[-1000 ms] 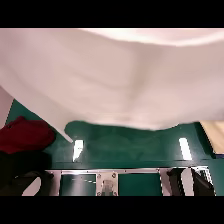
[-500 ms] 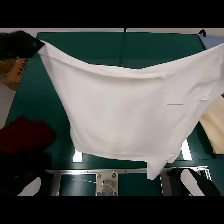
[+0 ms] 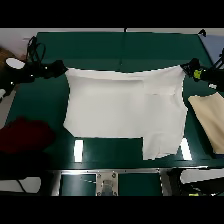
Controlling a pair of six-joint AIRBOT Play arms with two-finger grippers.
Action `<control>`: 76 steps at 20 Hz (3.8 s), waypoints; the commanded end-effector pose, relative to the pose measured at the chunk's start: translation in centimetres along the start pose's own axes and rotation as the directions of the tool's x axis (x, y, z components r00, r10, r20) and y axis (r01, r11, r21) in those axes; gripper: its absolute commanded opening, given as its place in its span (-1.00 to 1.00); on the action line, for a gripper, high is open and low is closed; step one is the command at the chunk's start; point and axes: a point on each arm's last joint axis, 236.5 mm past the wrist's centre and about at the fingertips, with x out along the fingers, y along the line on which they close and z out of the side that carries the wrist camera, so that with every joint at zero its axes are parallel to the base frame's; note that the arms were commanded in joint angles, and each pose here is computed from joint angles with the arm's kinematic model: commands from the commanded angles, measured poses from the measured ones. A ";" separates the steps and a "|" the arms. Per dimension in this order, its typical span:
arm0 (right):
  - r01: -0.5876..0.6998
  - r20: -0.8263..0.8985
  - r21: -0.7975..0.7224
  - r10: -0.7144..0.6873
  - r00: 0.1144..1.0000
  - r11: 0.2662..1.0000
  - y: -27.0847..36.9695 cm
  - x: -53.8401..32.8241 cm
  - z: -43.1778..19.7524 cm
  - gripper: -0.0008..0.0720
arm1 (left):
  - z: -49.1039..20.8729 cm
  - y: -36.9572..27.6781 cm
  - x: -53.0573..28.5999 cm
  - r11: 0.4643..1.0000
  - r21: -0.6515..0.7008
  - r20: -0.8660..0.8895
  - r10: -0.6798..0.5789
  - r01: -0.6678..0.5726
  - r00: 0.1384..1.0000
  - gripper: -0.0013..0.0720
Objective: Fold the shirts.
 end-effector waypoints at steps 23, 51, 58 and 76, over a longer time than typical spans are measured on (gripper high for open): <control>0.280 -0.393 -0.229 -0.352 0.850 0.932 -12.9 0.7 -6.7 -0.94 | -7.7 5.0 5.0 0.990 0.134 -0.323 0.093 -0.052 0.942 -0.90; 0.475 -0.489 -0.026 -0.426 0.761 0.879 -10.6 -17.4 -9.6 -0.94 | -16.3 3.4 -9.6 0.979 -0.048 -0.733 0.099 -0.197 0.672 -0.90; 0.602 -0.269 0.105 -0.560 0.784 0.792 -13.0 -24.3 -15.2 -0.89 | -23.8 1.7 -12.4 0.958 -0.207 -0.474 0.077 -0.196 0.877 -0.27; 0.604 -0.471 0.345 -0.424 0.774 0.718 -14.3 -21.4 -28.1 0.43 | -28.5 1.8 -2.3 0.902 -0.361 -0.219 0.166 -0.238 0.961 -0.82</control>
